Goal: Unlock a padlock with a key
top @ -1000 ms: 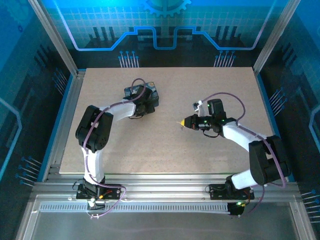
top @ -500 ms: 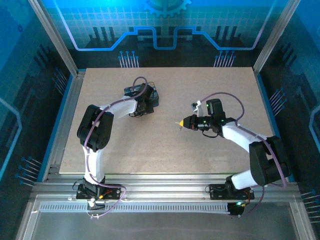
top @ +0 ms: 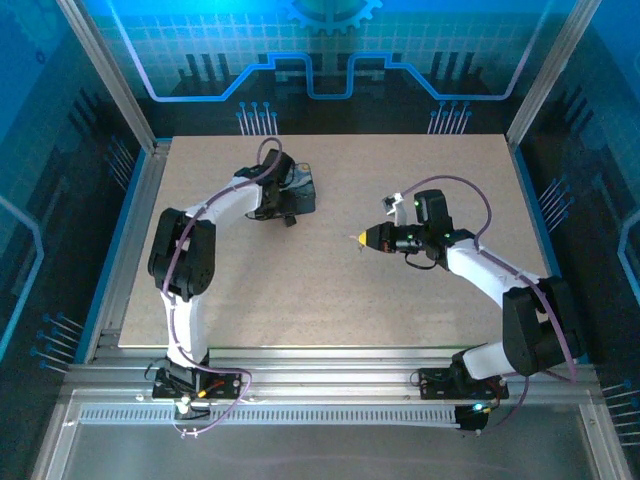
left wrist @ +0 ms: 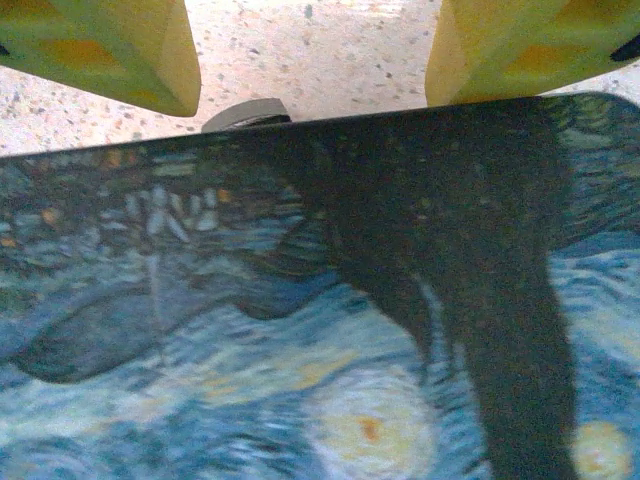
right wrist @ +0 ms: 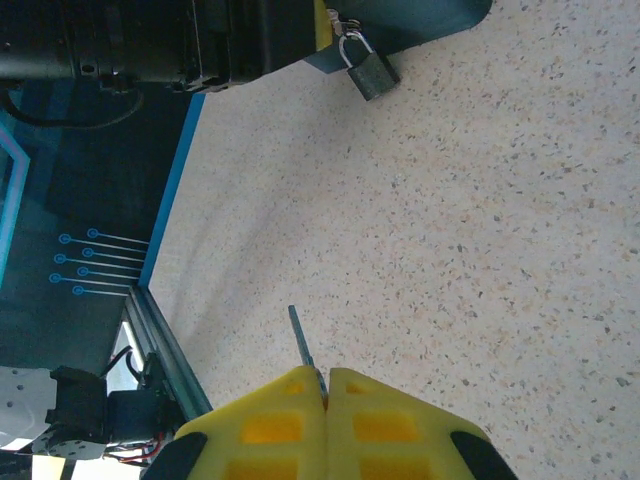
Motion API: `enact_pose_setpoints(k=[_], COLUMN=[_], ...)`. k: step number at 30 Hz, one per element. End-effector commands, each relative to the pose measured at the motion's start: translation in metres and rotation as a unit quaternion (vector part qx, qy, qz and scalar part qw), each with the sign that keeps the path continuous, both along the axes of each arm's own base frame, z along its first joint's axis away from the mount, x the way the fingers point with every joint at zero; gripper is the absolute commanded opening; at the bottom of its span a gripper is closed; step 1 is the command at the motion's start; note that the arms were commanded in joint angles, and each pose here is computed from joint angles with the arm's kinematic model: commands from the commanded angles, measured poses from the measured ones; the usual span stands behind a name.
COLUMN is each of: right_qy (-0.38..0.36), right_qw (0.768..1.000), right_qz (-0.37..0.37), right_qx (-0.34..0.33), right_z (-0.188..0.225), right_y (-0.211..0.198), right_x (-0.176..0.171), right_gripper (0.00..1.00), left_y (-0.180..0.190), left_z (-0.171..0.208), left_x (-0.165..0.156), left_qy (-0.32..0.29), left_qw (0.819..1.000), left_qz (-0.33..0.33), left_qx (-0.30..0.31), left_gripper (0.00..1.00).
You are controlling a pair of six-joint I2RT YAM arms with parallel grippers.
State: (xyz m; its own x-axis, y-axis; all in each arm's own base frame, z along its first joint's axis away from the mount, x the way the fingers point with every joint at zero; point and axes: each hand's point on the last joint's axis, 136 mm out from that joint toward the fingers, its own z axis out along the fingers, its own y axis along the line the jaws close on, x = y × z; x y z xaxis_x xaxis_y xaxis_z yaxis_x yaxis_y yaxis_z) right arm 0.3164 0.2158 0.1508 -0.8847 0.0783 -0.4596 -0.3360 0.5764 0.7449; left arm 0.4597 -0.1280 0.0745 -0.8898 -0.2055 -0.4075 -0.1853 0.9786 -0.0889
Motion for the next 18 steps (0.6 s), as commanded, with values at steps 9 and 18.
enact_pose_setpoints(k=[9, 18], right_qy=[0.000, 0.003], right_qw=[1.000, 1.000], right_qz=[0.020, 0.026], right_qx=[0.009, 0.004], right_z=[0.002, -0.001], right_y=[0.012, 0.020], right_x=[0.007, 0.004], right_gripper=[0.00, 0.00], left_y=[-0.007, 0.022], left_z=[0.002, 0.059], left_x=[0.001, -0.011], left_qy=[0.001, -0.043], left_qw=[0.999, 0.997], left_qz=[-0.030, 0.003], left_qx=[-0.039, -0.062], left_gripper=[0.61, 0.65])
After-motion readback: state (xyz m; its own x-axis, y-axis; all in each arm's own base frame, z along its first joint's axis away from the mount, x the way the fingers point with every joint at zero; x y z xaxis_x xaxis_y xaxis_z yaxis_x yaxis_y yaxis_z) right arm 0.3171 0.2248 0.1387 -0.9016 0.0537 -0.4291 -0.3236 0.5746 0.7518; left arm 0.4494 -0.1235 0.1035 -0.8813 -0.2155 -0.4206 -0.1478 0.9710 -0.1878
